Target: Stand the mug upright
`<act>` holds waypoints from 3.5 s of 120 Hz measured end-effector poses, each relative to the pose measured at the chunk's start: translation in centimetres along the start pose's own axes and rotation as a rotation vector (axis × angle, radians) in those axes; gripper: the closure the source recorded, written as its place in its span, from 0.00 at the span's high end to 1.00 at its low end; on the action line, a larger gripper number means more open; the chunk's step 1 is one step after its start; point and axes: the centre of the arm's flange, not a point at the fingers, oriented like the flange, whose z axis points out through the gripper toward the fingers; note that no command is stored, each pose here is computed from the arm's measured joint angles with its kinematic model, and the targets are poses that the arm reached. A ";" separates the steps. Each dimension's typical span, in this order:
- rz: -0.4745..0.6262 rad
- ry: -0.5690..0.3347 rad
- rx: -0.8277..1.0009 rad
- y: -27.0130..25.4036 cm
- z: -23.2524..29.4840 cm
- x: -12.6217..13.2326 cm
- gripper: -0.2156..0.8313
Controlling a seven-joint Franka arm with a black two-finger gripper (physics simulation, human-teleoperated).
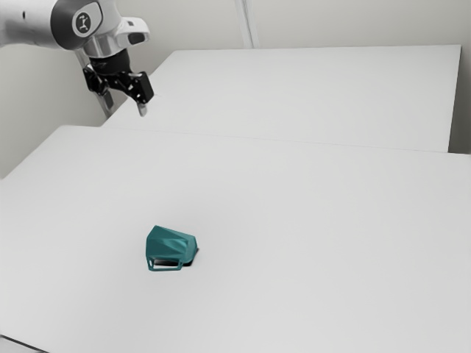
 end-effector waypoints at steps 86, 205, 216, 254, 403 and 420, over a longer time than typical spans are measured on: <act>-0.439 0.010 -0.519 -12.7 17.3 -13.4 0.76; -0.260 0.063 -0.933 -10.6 32.6 -16.0 0.72; -0.245 0.077 -0.953 -9.6 33.1 -15.4 0.72; -0.216 0.134 -1.012 -7.3 33.6 -15.1 0.71; -0.142 0.235 -1.027 -3.0 33.7 -14.2 0.11; -0.124 0.247 -1.028 -2.7 33.0 -14.0 0.08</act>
